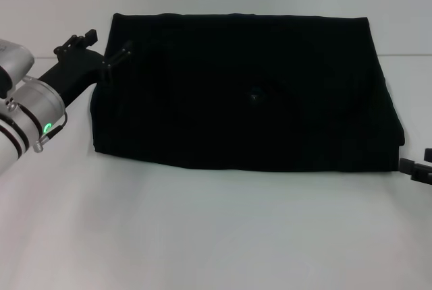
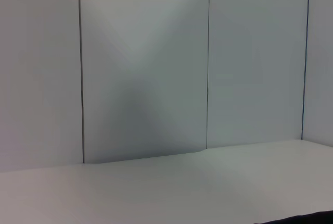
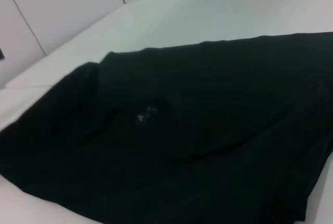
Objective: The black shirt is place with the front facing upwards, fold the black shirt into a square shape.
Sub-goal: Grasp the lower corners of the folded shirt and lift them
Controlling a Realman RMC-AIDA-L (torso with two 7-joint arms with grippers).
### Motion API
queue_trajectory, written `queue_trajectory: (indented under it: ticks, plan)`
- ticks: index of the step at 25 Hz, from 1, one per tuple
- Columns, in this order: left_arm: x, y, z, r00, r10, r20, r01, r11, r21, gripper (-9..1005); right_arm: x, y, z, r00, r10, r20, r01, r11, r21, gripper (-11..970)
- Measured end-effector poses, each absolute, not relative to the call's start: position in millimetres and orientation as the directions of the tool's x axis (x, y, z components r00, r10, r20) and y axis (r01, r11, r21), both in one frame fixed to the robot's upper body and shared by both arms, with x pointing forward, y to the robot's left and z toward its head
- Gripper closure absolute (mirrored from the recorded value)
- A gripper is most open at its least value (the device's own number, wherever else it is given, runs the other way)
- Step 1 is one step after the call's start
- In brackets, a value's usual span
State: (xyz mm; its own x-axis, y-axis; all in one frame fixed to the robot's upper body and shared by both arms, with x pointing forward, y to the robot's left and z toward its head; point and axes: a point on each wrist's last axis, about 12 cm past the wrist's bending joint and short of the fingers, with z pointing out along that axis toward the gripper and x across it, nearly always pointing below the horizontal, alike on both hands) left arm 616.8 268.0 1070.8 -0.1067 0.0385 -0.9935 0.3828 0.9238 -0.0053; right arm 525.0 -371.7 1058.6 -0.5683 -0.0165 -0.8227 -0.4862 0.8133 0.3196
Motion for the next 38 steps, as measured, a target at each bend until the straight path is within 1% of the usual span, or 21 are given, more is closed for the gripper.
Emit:
queue_trajectory:
  ticks: [10, 17, 22, 28, 33, 37, 38]
  plan:
    - [615.9, 267.9, 1069.8, -0.109, 0.037, -0.993, 0.382, 0.924, -0.007, 228, 545.1, -347.7, 1047.3, -0.565, -0.095, -0.82, -0.516, 0.815, 0.262, 104]
    - [614.9, 267.1, 1068.3, -0.114, 0.035, -0.993, 0.384, 0.923, -0.012, 228, 544.4, -343.5, 1046.3, -0.565, -0.108, -0.818, -0.531, 0.806, 0.261, 105]
    - [614.7, 267.2, 1068.2, -0.114, 0.035, -0.993, 0.384, 0.923, -0.012, 228, 542.4, -344.4, 1044.2, -0.58, -0.113, -0.806, -0.529, 0.806, 0.267, 218]
    - [613.5, 268.3, 1066.9, -0.118, 0.033, -0.992, 0.381, 0.924, -0.014, 228, 541.1, -345.3, 1043.3, -0.586, -0.122, -0.801, -0.532, 0.804, 0.267, 451]
    - [609.8, 271.9, 1063.5, -0.135, 0.021, -0.991, 0.373, 0.927, -0.031, 228, 541.3, -344.5, 1043.9, -0.584, -0.124, -0.802, -0.538, 0.799, 0.268, 697]
    - [603.2, 283.9, 1061.3, -0.176, 0.004, -0.984, 0.383, 0.921, -0.065, 228, 540.3, -343.7, 1045.4, -0.582, -0.119, -0.805, -0.546, 0.79, 0.278, 811]
    - [599.3, 292.2, 1061.5, -0.199, -0.004, -0.98, 0.391, 0.917, -0.083, 228, 539.5, -344.3, 1046.0, -0.581, -0.113, -0.806, -0.547, 0.788, 0.283, 839]
